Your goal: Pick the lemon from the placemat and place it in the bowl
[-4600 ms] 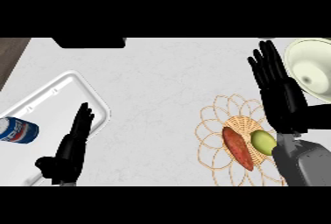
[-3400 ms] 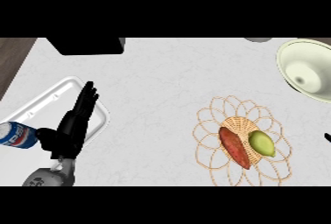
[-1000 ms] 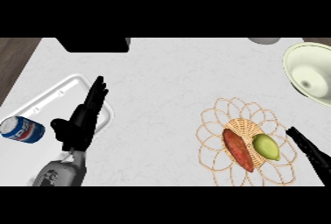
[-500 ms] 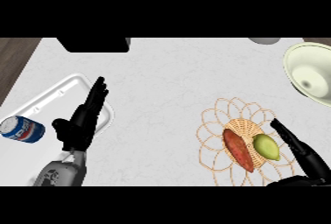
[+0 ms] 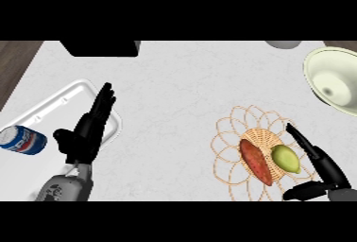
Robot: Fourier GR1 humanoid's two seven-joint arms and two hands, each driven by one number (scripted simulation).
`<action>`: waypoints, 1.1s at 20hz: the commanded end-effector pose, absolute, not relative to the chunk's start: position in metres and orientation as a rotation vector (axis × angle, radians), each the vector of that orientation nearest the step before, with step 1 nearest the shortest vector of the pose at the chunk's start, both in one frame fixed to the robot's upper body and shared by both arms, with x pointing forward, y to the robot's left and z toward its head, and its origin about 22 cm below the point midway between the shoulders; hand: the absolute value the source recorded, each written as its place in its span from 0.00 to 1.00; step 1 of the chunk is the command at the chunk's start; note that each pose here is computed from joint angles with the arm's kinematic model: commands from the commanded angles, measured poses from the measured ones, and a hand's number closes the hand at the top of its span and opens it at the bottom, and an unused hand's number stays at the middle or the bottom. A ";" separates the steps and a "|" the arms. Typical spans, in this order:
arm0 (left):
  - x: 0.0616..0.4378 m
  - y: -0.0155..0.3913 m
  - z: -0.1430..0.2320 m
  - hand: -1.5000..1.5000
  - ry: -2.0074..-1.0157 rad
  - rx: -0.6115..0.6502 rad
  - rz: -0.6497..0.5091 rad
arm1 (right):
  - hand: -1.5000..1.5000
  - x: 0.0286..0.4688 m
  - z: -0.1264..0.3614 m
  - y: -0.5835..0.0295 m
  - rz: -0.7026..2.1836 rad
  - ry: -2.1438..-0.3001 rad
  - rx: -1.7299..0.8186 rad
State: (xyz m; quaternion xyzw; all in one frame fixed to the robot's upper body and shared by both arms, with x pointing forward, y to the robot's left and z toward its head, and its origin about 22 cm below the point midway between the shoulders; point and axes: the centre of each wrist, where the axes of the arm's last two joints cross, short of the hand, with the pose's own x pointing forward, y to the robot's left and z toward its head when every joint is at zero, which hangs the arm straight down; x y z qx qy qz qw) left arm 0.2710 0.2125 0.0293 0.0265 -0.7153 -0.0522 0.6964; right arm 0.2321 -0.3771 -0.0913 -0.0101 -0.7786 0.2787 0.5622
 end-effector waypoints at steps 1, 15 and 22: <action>0.275 0.215 0.037 0.50 -1.597 0.077 -0.111 | 0.00 0.237 -0.105 -0.374 0.684 -1.917 0.046; 0.271 0.215 0.019 0.50 -1.593 0.065 -0.096 | 1.00 0.220 -0.106 -0.350 0.888 -2.041 0.059; 0.280 0.221 0.021 0.50 -1.595 0.085 -0.105 | 1.00 0.268 -0.050 -0.358 0.734 -1.537 -0.121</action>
